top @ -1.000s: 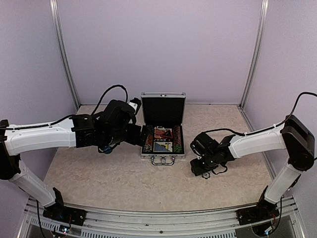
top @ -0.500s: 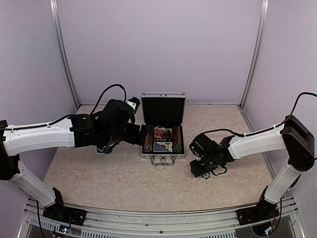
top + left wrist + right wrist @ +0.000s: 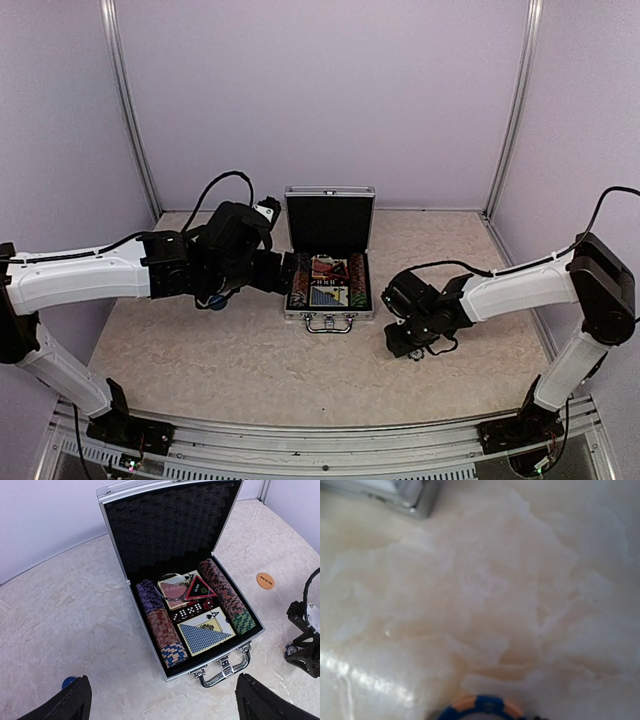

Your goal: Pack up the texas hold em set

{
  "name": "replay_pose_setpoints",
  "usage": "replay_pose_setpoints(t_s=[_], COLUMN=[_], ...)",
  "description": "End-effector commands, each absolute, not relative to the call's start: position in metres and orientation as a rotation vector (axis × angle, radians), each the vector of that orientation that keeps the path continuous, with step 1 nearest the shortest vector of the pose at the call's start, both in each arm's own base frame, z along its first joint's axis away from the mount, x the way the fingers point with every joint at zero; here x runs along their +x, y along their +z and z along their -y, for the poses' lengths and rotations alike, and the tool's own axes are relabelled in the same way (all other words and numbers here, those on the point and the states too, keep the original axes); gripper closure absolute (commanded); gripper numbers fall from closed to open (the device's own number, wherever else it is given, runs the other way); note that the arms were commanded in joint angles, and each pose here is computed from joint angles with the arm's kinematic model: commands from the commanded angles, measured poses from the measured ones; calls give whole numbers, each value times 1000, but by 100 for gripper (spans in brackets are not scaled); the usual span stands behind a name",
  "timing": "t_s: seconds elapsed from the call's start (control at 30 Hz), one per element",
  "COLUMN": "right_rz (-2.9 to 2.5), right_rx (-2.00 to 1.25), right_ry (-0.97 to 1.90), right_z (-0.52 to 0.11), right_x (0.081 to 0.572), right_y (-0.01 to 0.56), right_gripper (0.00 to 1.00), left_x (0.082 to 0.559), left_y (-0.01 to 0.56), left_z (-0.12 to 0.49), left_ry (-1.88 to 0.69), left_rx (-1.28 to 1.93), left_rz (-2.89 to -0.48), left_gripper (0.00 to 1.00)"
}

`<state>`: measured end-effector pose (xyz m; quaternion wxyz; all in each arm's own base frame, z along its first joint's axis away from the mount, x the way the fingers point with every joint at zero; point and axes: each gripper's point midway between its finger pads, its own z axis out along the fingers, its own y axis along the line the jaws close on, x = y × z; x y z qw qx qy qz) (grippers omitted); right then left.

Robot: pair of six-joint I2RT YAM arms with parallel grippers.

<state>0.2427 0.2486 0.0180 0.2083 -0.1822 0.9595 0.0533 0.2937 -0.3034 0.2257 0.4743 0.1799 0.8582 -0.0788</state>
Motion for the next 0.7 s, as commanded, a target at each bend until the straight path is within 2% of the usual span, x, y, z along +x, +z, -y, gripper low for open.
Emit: replay_pose_setpoints(t_s=[0.0,0.67], right_rz=[-2764,-2601], right_rx=[-546,-674], right_ry=[100,156], right_z=[-235,-271], right_x=[220,230], right_y=[3,40], right_gripper=[62,60], left_x=[289,276], left_y=[234,197], left_z=[300,323], left_ry=[-224,-382], left_rx=[418,429], left_rz=[-2088,-2183], left_gripper=[1,1])
